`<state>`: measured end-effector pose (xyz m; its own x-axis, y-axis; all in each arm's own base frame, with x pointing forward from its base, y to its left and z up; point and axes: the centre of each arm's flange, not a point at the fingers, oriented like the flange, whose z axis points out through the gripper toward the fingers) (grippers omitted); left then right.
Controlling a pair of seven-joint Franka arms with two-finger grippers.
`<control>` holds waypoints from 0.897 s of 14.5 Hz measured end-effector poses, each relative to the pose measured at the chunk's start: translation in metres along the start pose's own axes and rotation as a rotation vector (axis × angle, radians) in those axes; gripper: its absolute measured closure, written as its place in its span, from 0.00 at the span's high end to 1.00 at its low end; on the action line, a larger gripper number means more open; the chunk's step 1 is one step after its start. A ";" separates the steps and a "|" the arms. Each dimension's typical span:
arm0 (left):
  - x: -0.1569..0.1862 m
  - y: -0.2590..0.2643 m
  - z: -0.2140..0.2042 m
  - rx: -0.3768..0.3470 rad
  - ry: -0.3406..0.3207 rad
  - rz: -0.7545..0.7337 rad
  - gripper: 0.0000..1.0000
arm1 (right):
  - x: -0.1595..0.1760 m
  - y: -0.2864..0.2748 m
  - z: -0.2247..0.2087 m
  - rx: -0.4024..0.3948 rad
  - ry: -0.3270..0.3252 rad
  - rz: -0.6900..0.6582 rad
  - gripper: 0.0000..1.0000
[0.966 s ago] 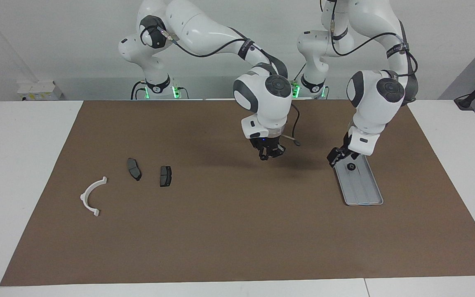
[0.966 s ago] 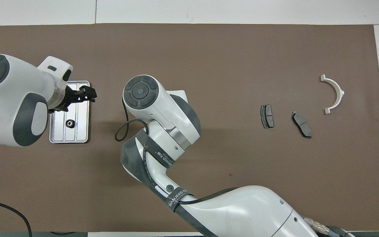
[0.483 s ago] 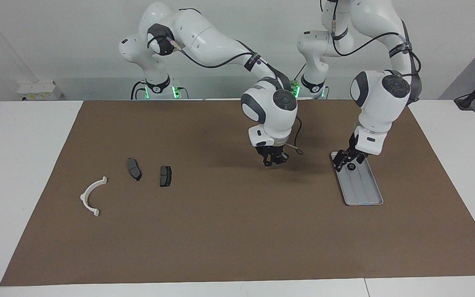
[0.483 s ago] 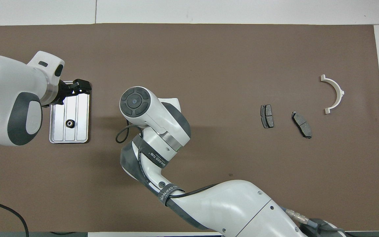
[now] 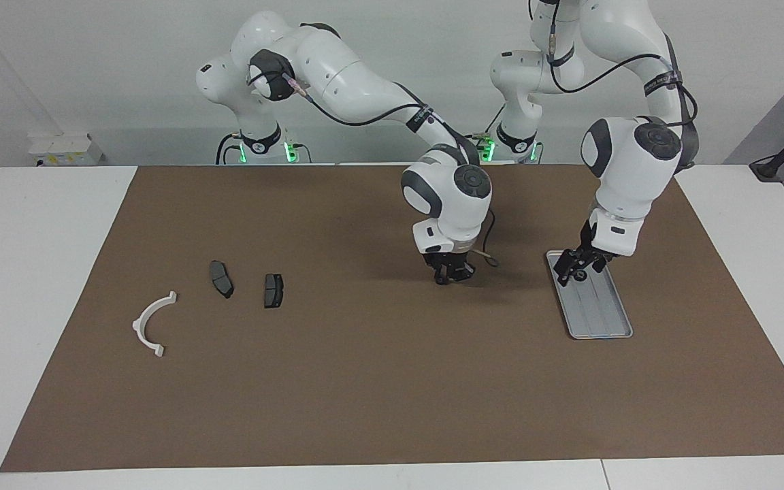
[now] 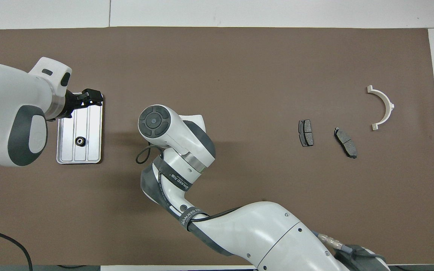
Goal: Pick bearing gear from pile to tray
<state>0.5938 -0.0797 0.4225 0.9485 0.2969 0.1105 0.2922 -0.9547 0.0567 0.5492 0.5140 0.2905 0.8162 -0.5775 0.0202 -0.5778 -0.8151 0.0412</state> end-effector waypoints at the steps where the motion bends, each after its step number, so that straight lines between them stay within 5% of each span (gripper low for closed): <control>1: -0.001 0.001 0.001 0.000 -0.001 0.002 1.00 | 0.000 0.000 0.000 0.000 0.002 -0.001 0.24; 4: -0.003 0.003 0.003 0.003 -0.011 0.007 1.00 | 0.004 0.000 -0.001 0.000 0.012 0.002 0.33; 10: -0.020 0.031 0.006 0.006 -0.033 0.009 1.00 | 0.087 0.026 -0.073 0.044 0.035 -0.051 0.96; 13: -0.053 0.084 0.011 0.003 -0.047 -0.021 1.00 | 0.151 0.066 -0.139 0.071 0.054 -0.136 1.00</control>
<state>0.5697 -0.1761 0.4101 0.9470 0.3152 0.0623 0.3121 -0.9484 0.0556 0.6353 0.3799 0.4348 0.8851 -0.4597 0.0726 -0.4592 -0.8880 -0.0236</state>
